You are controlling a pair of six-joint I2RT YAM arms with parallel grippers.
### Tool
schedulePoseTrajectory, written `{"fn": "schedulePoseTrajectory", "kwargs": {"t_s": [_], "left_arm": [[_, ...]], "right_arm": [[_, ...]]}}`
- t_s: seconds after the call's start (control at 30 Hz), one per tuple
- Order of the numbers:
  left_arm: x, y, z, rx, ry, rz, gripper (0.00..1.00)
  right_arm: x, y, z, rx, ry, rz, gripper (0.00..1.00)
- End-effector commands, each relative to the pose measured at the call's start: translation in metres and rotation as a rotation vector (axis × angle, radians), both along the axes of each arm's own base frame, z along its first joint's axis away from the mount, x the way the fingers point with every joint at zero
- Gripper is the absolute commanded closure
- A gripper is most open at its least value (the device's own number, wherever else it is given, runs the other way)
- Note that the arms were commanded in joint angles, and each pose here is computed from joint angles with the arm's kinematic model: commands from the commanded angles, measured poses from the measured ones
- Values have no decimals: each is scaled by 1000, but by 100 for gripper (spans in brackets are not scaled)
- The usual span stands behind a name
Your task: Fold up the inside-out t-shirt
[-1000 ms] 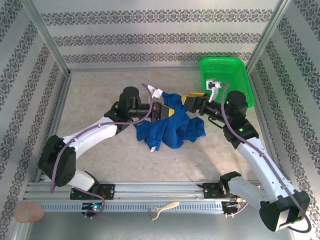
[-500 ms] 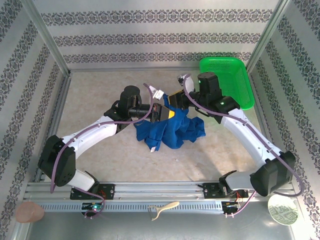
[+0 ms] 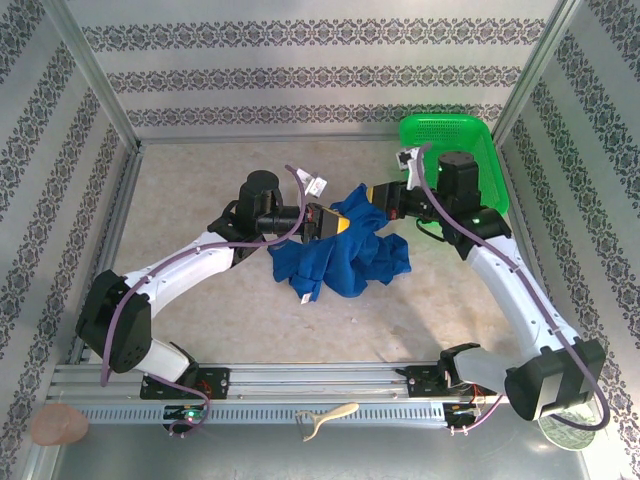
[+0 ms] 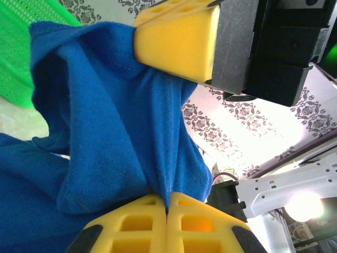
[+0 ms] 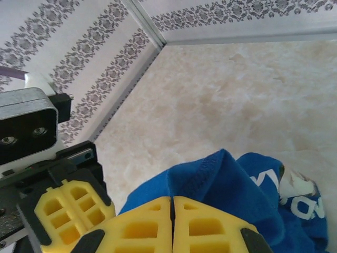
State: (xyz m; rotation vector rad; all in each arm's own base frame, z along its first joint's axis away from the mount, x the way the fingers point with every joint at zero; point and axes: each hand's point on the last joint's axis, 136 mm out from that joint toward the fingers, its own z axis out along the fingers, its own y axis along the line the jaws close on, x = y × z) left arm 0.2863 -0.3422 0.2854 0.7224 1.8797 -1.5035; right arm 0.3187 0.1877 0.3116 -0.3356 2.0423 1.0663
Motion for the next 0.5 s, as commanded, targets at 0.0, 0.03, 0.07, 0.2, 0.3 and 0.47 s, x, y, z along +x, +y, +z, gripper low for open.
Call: {"fn": "schedulePoseTrajectory", "kwargs": {"t_s": [0.0,0.03,0.07,0.2,0.3,0.47], "left_arm": [[-16,2,-7,14,18,-82,100],[-17,2,-8,22,20,-86,100],[-16,3,-10,32,20,-83,100],[-19,8,-15,69,-1,-69,100],[-21,11,-19,89,-10,-64,100],[-22,13,-23,116,-25,-58,82]], "right_arm": [[14,-13,35,162,-84,-39,100],[10,-10,42,216,-83,-6,100],[9,-11,45,245,-87,5,100],[28,-65,43,387,-67,-257,100],[33,-84,30,512,-19,-355,100],[26,-76,32,531,-42,-312,100]]}}
